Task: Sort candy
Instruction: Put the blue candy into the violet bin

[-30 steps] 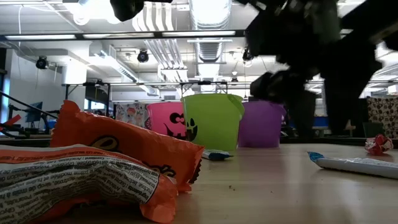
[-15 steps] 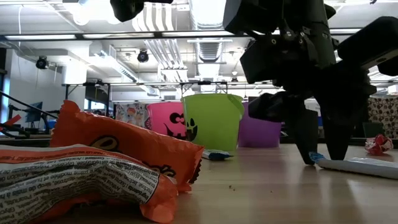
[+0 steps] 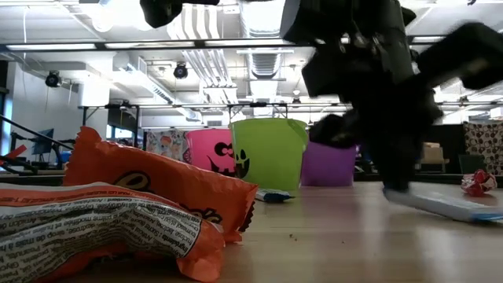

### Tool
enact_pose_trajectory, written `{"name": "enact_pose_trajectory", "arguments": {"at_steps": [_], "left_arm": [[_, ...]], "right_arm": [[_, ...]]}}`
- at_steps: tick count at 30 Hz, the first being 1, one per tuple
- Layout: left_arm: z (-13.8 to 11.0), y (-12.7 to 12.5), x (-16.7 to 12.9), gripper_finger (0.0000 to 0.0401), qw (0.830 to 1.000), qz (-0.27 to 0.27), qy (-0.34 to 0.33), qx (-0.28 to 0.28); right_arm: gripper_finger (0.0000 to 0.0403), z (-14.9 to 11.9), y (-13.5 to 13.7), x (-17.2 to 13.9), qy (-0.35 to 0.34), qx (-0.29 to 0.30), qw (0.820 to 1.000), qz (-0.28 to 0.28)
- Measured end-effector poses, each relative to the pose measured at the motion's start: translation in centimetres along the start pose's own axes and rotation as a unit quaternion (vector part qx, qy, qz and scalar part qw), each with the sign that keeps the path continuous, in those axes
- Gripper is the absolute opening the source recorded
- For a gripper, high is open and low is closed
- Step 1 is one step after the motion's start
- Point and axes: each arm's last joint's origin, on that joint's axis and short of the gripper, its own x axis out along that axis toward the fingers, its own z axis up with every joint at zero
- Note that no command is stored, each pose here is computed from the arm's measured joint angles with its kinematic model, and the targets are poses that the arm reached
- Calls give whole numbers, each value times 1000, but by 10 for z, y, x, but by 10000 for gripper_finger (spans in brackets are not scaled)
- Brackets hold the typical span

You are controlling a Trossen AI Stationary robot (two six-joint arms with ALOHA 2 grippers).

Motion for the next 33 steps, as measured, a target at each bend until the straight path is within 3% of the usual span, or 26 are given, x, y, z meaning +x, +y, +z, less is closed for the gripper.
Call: {"name": "enact_pose_trajectory", "arguments": {"at_steps": [10, 17, 21, 27, 33], "left_arm": [[3, 3, 1, 125, 1000, 4, -6, -10], [6, 6, 2, 125, 1000, 7, -14, -16], [7, 9, 3, 125, 1000, 12, -17, -19], [9, 11, 3, 125, 1000, 15, -19, -16], [9, 11, 3, 125, 1000, 15, -19, -17]], "right_arm": [[8, -8, 2, -82, -95, 25, 990, -100], [8, -24, 9, -140, -180, 54, 966, -178], [8, -34, 10, -162, -217, 79, 954, -191], [8, -32, 6, -159, -212, 67, 953, -204], [8, -21, -15, -102, -210, 106, 950, -205]]}}
